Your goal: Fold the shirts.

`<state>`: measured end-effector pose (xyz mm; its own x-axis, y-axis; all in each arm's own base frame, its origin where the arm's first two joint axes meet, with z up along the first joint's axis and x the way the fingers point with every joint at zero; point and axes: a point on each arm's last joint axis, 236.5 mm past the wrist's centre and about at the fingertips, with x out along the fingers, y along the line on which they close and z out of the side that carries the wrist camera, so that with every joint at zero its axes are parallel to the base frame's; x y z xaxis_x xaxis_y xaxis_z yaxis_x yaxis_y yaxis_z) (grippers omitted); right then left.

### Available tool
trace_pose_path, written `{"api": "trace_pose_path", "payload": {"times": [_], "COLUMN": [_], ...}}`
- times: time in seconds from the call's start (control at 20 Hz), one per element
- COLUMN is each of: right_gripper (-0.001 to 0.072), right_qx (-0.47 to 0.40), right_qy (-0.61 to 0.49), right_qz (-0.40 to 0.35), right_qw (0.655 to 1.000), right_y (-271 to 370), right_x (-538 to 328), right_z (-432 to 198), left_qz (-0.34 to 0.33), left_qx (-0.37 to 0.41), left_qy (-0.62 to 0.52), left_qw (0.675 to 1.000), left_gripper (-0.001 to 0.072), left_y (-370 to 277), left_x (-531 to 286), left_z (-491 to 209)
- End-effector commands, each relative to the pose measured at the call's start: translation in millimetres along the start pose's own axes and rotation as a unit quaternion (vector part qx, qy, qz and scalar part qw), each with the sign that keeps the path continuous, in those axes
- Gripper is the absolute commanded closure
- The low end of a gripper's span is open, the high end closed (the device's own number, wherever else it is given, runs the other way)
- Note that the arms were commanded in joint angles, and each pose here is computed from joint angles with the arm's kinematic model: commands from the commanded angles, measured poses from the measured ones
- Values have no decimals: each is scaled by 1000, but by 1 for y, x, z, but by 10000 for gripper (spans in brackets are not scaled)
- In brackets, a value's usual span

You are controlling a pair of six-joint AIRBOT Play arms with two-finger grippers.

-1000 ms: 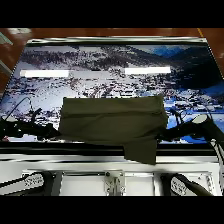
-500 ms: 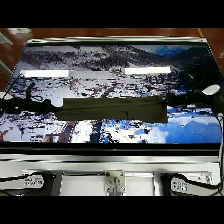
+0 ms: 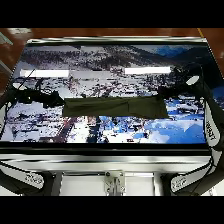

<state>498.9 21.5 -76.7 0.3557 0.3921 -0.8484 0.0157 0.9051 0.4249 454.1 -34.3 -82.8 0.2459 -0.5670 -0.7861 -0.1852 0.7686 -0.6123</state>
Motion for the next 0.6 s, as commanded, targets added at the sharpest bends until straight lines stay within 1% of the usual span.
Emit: {"api": "trace_pose_path", "payload": {"times": [0.0,0.05,0.1,0.2,0.3,0.4,0.55], "right_gripper": [210,60,37,36,33,33,33], "right_qx": [2,-7,-12,-17,17,45,85], "right_qy": [13,16,21,40,77,112,115], "right_qz": [2,3,-1,-22,-20,-5,50], "right_qw": [1000,1000,1000,999,997,993,989], "right_y": [-3,-4,-9,-28,-46,-56,-47], "right_x": [4,-3,-14,-37,-51,-52,-32], "right_z": [-4,-5,-7,-17,-37,-55,-56], "left_qz": [-4,-9,-14,-24,-30,-31,-32], "left_qx": [-9,-5,0,10,24,35,41], "left_qy": [9,16,19,23,22,7,-3], "left_qw": [1000,1000,1000,999,999,999,999], "left_gripper": [186,177,178,179,179,180,180], "left_y": [2,-2,-5,-13,-23,-35,-47], "left_x": [6,0,-8,-27,-43,-56,-68], "left_z": [1,1,4,11,16,22,22]}}
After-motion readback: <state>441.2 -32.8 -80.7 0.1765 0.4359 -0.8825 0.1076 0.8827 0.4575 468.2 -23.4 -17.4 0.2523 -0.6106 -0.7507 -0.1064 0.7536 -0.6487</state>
